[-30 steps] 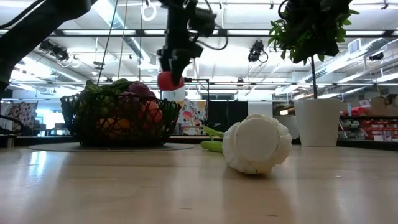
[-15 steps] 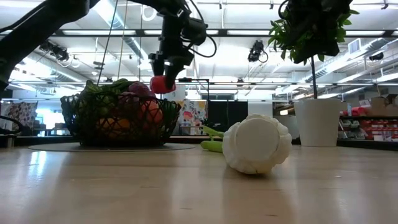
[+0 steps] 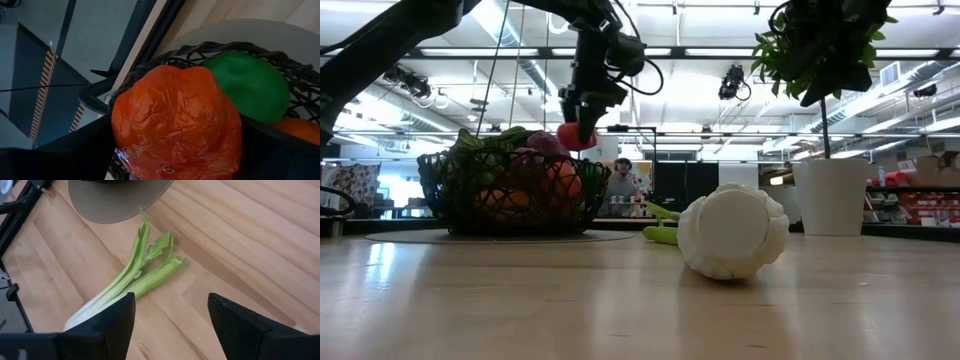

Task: Build produce basket
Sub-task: Put the orange pumpkin into the wire basket, then put the green celery into the wire basket

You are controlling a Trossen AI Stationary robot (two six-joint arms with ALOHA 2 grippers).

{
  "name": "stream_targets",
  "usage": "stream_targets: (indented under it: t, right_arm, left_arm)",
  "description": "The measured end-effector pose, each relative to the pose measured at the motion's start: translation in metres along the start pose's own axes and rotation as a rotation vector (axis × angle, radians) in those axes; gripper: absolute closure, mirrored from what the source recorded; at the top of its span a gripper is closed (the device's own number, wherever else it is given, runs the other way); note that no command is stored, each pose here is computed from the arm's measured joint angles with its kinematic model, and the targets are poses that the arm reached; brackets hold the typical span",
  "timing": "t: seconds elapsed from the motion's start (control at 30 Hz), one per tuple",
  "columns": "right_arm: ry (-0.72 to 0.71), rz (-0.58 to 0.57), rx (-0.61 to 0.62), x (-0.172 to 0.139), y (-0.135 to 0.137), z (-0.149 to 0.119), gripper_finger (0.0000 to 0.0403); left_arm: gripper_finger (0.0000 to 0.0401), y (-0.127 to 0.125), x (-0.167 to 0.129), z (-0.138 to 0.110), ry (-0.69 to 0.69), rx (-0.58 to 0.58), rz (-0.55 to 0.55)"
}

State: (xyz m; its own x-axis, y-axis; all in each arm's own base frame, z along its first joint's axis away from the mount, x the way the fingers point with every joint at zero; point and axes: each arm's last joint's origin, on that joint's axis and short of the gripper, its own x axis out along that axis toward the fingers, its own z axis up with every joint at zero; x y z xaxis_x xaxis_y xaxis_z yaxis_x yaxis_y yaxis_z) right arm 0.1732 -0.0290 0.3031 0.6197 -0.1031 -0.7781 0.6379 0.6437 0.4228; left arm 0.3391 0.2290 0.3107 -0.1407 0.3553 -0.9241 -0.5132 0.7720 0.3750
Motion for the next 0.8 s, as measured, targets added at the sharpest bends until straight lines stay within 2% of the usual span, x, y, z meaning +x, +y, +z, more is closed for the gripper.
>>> stream_targets:
  t: [0.27, 0.4, 0.47, 0.63, 0.8]
  right_arm:
    - [-0.009, -0.013, -0.008, 0.0, 0.0, 0.0, 0.0148]
    - [-0.023, -0.029, -0.012, 0.0, -0.001, 0.001, 0.0148]
    - [-0.023, -0.029, -0.023, 0.0, -0.001, 0.001, 0.0148]
    - [-0.026, -0.033, -0.031, 0.0, -0.001, 0.001, 0.0148]
    - [-0.037, -0.046, -0.034, 0.0, -0.001, 0.001, 0.0148]
  left_arm:
    - [0.0043, 0.0, 0.0, 0.0, 0.0, 0.065, -0.005]
    - [0.001, 0.007, 0.003, 0.0, 0.006, 0.104, -0.003]
    - [0.0008, 0.011, 0.004, -0.001, 0.01, 0.125, -0.004]
    - [0.0004, 0.013, 0.006, -0.001, 0.009, 0.089, -0.062]
    - [0.0004, 0.0, 0.0, 0.0, 0.0, -0.007, -0.121]
